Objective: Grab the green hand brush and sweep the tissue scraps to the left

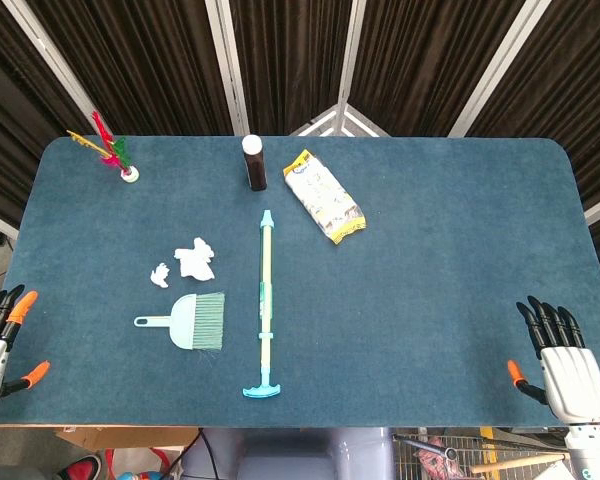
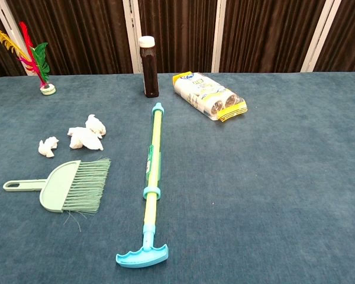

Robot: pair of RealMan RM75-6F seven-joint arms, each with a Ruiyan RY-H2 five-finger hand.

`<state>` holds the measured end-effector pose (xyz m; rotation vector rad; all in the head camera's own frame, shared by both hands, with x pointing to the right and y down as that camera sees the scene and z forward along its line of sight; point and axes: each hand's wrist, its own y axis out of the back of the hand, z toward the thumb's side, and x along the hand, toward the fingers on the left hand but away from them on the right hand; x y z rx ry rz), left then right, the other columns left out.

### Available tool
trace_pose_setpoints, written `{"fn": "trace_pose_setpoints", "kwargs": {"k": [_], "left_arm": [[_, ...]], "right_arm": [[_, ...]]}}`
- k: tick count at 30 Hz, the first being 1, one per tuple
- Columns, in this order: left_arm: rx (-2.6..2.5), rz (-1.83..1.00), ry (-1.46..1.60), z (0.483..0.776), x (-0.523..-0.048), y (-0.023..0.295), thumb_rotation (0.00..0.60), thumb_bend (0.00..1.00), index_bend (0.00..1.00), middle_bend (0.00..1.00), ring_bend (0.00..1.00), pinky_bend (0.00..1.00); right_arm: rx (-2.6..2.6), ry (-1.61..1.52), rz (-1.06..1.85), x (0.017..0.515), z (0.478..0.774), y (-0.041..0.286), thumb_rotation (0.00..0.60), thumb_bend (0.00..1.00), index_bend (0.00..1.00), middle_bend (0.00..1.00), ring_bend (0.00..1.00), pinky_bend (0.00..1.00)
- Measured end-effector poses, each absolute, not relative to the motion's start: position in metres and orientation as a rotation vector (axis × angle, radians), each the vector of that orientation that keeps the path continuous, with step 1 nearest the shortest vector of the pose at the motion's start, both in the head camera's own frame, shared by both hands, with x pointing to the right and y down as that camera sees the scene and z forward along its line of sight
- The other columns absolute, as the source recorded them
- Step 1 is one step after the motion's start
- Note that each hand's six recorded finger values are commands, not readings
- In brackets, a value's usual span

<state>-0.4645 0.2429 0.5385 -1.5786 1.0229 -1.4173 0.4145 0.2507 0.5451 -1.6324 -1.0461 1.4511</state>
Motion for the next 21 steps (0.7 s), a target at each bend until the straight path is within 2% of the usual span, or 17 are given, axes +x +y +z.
{"fn": "trace_pose_setpoints", "kwargs": {"k": [8,10,11,13,15,16,18,21], "left_arm": [[-1.579,-1.424,1.017,0.539,-0.465,0.243,0.600,0.10,0.00,0.00,0.00,0.04],[-1.581,-1.429,1.012,0.540,-0.465,0.244,0.600,0.10,0.00,0.02,0.03,0.07],[-1.581,-1.432,1.009,0.540,-0.465,0.244,0.600,0.10,0.00,0.09,0.10,0.11],[-1.579,-1.441,0.994,0.542,-0.465,0.243,0.600,0.10,0.00,0.31,0.32,0.31],[-1.568,-1.444,0.977,0.543,-0.463,0.241,0.600,0.10,0.00,0.59,0.60,0.62],[-1.558,-1.443,0.965,0.544,-0.462,0.238,0.600,0.10,0.02,0.67,0.68,0.71],[-1.551,-1.443,0.949,0.547,-0.458,0.231,0.600,0.11,0.15,0.86,0.86,0.86],[-1.575,-1.455,0.925,0.557,-0.449,0.223,0.600,0.12,0.41,0.99,0.99,0.99]], "right_arm": [[-1.633,-1.047,1.450,0.414,0.545,0.251,0.600,0.38,0.00,0.00,0.00,0.00],[-1.633,-1.050,1.448,0.414,0.544,0.251,0.600,0.38,0.00,0.00,0.00,0.00],[-1.634,-1.051,1.446,0.414,0.544,0.251,0.600,0.38,0.00,0.00,0.00,0.00],[-1.635,-1.047,1.445,0.413,0.544,0.251,0.600,0.38,0.00,0.00,0.00,0.00],[-1.638,-1.044,1.447,0.412,0.545,0.251,0.600,0.38,0.00,0.00,0.00,0.00],[-1.641,-1.043,1.448,0.412,0.546,0.251,0.600,0.38,0.00,0.00,0.00,0.00],[-1.642,-1.041,1.453,0.412,0.547,0.251,0.600,0.38,0.00,0.00,0.00,0.00],[-1.646,-1.046,1.448,0.412,0.547,0.250,0.600,0.38,0.00,0.00,0.00,0.00]]}}
